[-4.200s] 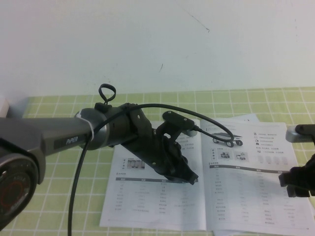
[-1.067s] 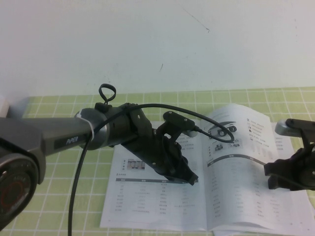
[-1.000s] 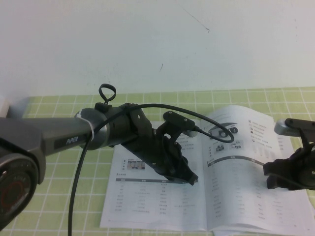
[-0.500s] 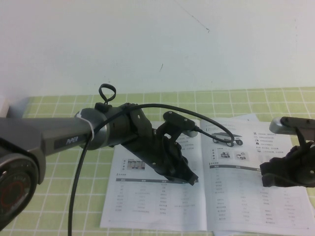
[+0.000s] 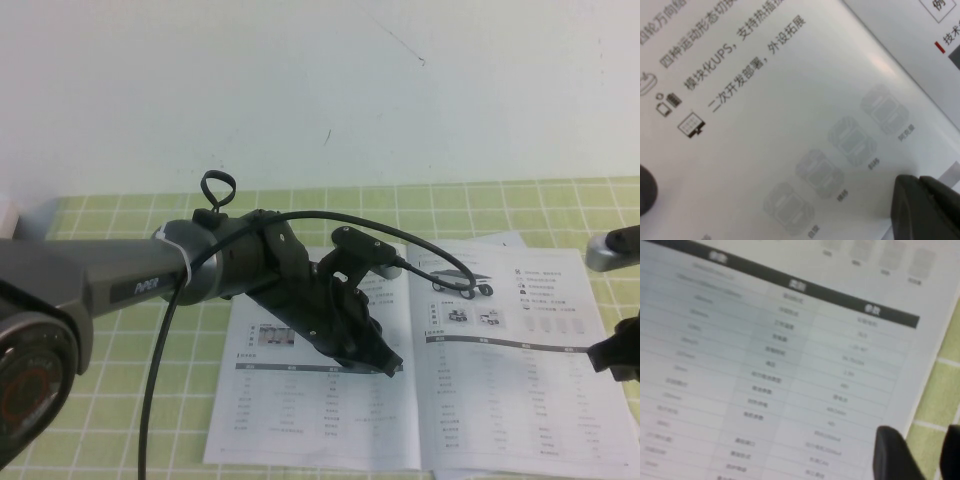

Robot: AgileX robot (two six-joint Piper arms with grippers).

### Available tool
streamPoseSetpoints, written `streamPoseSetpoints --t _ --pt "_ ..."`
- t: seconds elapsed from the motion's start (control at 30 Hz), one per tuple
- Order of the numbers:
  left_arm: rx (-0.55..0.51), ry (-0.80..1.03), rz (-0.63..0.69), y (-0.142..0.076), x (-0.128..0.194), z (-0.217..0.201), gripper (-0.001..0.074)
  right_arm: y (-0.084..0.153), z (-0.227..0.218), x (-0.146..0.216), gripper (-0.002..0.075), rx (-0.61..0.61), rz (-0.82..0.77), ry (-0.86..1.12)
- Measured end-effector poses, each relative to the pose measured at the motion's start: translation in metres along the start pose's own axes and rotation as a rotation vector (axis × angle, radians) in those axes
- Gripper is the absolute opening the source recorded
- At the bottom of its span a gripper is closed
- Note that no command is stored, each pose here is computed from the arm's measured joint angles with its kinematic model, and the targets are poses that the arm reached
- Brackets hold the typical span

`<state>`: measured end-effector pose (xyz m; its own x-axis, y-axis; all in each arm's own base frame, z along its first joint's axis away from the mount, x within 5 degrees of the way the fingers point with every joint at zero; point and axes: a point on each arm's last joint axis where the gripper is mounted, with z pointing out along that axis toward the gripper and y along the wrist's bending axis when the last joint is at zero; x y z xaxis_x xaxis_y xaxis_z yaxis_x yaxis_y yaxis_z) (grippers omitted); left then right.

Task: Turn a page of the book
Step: Open the closed book

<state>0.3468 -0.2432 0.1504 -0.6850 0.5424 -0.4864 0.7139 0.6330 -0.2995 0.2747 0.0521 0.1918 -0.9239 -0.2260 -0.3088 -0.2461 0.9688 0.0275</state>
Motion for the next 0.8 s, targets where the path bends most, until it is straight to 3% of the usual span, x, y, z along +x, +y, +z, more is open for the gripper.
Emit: streamPoseSetpoints --t 0.1,0.23,0.33,0.8 --pt "0.000 0.000 -0.003 0.000 0.000 0.000 -0.0004 -0.003 0.014 0.001 0.0250 0.014 0.031 0.047" --pt "0.000 0.000 -0.003 0.000 0.000 0.000 -0.0004 -0.002 0.036 0.001 0.0411 -0.004 0.079 0.079" --pt "0.002 0.002 -0.003 0.000 0.000 0.000 -0.0004 -0.001 0.048 0.001 0.0470 -0.016 0.108 0.095" --pt "0.006 0.006 -0.003 -0.001 0.001 0.000 -0.0004 -0.001 0.057 -0.002 0.0472 -0.026 0.145 0.067"
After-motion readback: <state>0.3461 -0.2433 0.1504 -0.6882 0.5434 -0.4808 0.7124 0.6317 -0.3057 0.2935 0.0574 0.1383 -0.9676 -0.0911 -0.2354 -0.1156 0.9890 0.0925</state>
